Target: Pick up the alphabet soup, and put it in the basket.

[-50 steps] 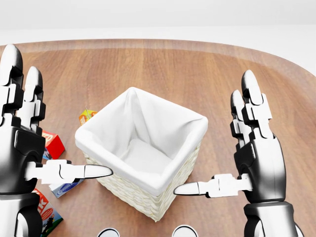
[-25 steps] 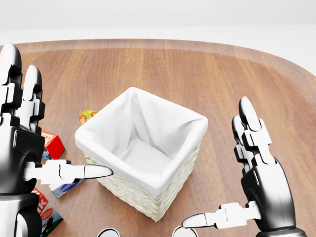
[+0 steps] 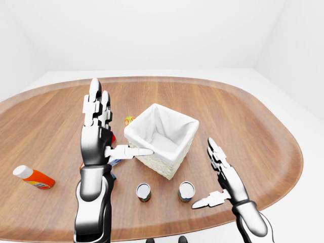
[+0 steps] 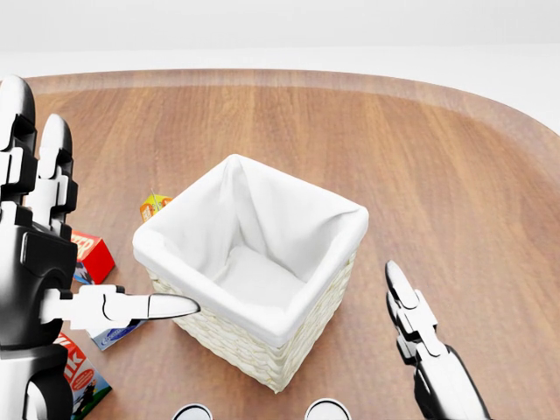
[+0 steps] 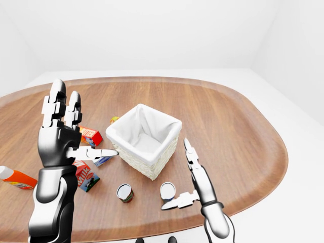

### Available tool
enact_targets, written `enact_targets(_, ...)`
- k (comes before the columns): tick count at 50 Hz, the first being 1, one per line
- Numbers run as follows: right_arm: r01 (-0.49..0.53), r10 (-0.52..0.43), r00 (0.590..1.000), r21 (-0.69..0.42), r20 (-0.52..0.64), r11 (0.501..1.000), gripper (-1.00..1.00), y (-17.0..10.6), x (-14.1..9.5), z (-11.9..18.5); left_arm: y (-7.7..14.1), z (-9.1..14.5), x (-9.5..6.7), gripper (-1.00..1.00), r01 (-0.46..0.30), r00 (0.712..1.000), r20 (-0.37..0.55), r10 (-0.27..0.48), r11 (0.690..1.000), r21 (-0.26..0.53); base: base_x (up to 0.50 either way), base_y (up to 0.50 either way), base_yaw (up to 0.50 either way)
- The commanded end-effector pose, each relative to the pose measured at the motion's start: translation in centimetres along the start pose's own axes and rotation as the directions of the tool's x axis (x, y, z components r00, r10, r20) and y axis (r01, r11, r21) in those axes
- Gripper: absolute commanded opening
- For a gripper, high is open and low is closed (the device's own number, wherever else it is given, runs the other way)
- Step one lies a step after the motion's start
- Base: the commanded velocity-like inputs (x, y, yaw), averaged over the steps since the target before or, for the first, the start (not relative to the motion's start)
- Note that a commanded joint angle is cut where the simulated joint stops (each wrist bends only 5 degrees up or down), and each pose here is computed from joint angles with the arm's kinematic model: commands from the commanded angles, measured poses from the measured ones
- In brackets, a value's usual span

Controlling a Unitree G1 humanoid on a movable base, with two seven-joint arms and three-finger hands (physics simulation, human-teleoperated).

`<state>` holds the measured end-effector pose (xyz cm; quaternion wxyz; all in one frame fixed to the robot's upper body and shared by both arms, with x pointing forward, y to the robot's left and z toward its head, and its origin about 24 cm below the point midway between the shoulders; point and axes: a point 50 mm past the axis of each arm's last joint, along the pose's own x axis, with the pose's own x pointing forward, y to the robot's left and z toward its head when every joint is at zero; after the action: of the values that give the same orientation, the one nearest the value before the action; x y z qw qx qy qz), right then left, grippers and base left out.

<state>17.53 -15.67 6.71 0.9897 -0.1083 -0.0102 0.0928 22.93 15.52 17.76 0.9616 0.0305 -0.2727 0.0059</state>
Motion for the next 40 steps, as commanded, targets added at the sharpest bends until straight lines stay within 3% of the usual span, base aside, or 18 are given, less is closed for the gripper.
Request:
enact_targets(1,-0.042,0.041,0.997,-0.016,-0.059,0.999,1.00,0.5,-0.8,-1.3,0.1,0.0,0.0,1.00,0.000,1.000,0.000,0.000,1.000,0.002,0.00,0.00,0.00)
enact_targets(21,-0.069,0.067,0.991,-0.011,-0.117,0.998,1.00,1.4,-1.3,-3.8,-0.1,0.2,0.1,1.00,0.007,1.000,0.009,-0.007,1.000,0.002,0.00,0.00,0.00)
enact_targets(40,-0.082,0.076,0.959,-0.010,-0.274,0.997,1.00,2.6,-1.1,-8.0,-0.2,-0.3,-0.2,1.00,0.008,1.000,-0.017,-0.008,1.000,-0.002,0.00,0.00,0.00)
